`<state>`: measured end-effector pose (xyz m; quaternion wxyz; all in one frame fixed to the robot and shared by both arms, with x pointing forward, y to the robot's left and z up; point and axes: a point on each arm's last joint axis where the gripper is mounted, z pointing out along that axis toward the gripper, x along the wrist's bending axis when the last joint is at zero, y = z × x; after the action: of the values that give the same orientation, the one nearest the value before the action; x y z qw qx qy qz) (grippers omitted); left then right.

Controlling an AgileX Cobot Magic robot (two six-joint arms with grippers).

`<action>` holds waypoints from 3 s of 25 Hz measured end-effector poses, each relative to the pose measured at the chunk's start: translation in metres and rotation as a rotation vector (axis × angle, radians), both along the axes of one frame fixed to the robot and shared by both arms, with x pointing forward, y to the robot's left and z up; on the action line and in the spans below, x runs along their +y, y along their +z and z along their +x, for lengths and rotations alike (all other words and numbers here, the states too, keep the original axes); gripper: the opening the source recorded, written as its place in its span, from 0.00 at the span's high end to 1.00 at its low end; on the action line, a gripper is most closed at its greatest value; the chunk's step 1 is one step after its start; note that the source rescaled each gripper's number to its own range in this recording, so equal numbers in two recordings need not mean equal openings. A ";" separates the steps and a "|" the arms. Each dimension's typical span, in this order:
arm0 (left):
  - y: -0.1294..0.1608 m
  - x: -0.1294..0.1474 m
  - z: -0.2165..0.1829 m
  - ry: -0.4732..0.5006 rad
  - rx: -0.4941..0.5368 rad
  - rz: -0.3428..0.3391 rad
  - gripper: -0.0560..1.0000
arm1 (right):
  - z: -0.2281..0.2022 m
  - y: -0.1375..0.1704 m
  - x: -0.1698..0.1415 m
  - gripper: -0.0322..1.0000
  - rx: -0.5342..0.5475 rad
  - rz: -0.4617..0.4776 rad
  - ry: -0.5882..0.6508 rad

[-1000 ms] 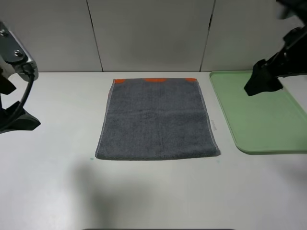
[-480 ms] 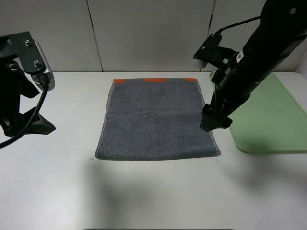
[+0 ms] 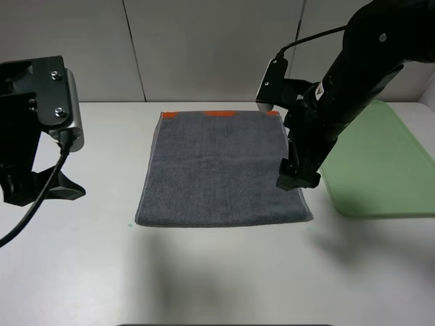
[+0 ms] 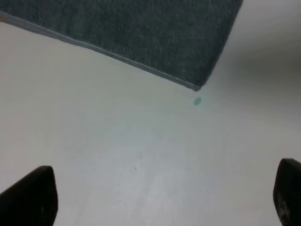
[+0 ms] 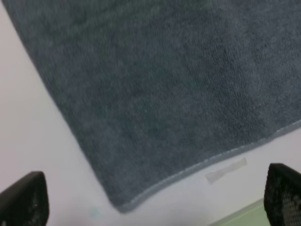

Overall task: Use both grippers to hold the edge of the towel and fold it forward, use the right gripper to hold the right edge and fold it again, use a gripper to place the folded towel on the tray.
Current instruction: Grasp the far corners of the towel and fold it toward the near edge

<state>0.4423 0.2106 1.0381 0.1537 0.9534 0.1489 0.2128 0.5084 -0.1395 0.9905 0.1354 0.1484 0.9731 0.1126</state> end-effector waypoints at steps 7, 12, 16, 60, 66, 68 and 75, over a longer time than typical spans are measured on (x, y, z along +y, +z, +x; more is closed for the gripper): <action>-0.040 -0.007 0.016 -0.049 0.146 0.088 0.09 | 0.004 -0.005 -0.003 0.00 -0.040 -0.108 0.160; -0.065 -0.011 0.025 -0.114 0.227 0.150 0.09 | 0.007 -0.019 -0.002 0.00 -0.018 -0.156 0.251; -0.078 -0.012 0.029 -0.174 0.251 0.187 0.09 | 0.010 -0.035 0.000 0.00 0.029 -0.181 0.270; -0.078 -0.017 0.036 -0.262 0.157 0.181 0.09 | 0.016 -0.121 0.006 0.00 0.204 -0.260 0.445; -0.083 -0.018 0.037 -0.278 0.172 0.182 0.09 | 0.017 -0.123 0.007 0.00 0.197 -0.258 0.448; -0.088 -0.020 0.039 -0.278 0.185 0.175 0.09 | 0.017 -0.123 0.007 0.00 0.196 -0.258 0.449; -0.100 -0.023 0.047 -0.306 0.154 0.180 0.09 | 0.017 -0.123 0.007 0.00 0.193 -0.256 0.448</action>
<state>0.4894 0.1872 0.9379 0.0867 0.9883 -0.0062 0.1255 0.5258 -0.1324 0.8676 0.0316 -0.0790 0.9964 0.0010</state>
